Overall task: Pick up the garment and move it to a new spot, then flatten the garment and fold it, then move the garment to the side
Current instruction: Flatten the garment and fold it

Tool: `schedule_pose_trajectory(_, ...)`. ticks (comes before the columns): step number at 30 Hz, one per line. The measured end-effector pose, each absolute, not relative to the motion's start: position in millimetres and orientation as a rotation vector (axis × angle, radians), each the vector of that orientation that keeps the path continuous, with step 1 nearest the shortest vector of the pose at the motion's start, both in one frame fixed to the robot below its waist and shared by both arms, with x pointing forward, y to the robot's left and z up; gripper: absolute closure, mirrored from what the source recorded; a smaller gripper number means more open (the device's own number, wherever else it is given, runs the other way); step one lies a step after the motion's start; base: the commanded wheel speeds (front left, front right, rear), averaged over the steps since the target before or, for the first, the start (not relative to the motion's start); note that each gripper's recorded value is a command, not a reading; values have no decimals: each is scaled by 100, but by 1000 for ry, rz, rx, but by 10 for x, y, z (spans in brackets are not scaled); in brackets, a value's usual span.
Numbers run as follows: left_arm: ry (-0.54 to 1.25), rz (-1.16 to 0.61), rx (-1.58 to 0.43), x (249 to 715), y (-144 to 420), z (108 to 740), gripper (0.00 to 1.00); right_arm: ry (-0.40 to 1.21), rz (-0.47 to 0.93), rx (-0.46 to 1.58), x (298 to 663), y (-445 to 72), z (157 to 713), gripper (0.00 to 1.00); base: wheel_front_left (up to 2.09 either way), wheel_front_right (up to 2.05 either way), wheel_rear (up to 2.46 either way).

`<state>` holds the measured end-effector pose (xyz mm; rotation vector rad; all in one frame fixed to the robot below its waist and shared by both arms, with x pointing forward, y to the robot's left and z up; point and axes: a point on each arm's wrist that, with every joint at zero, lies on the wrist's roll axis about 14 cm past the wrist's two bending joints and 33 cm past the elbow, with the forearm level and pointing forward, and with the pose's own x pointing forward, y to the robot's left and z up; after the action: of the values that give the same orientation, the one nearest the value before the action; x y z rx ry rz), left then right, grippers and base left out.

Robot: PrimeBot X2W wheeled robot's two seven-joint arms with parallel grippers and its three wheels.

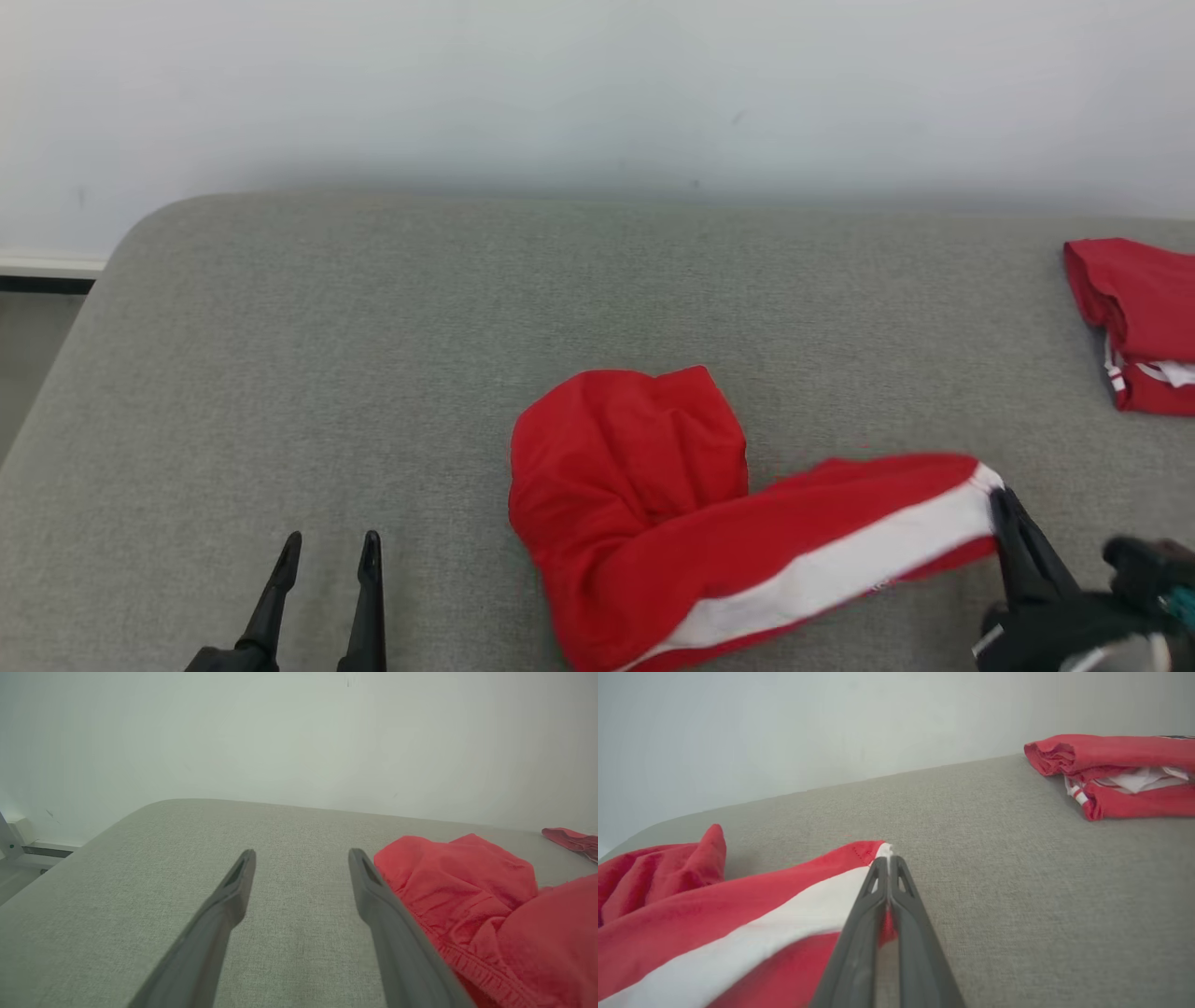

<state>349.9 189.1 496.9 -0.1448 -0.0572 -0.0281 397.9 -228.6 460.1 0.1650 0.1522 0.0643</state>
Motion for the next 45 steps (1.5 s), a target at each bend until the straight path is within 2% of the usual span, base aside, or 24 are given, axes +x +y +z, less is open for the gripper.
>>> schedule_pose_trajectory(6,-49,-62,-149,3547,1779,4947,0,205,-12,218,3559,-2362,4538,100,0,0,0)
schedule_pose_trajectory(7,-48,-67,-149,3547,1765,4947,0,204,-17,212,3524,-2364,4548,80,0,0,0)
schedule_pose_trajectory(8,-47,-72,-149,3545,1751,4945,0,199,-19,194,3500,-2370,4568,13,0,0,0)
schedule_pose_trajectory(9,-48,-75,-150,3542,1743,4948,0,186,-20,166,3487,-2385,4614,0,0,0,0)
schedule_pose_trajectory(22,-89,-53,-128,3409,1874,5074,0,-82,-32,88,3418,-2352,5320,0,0,0,0)
schedule_pose_trajectory(32,-96,-46,-116,3331,1910,5090,0,-144,-54,99,3315,-2348,5404,0,0,0,0)
schedule_pose_trajectory(45,157,-336,-177,3082,968,4392,0,-127,-68,118,3265,-2344,5309,0,0,0,0)
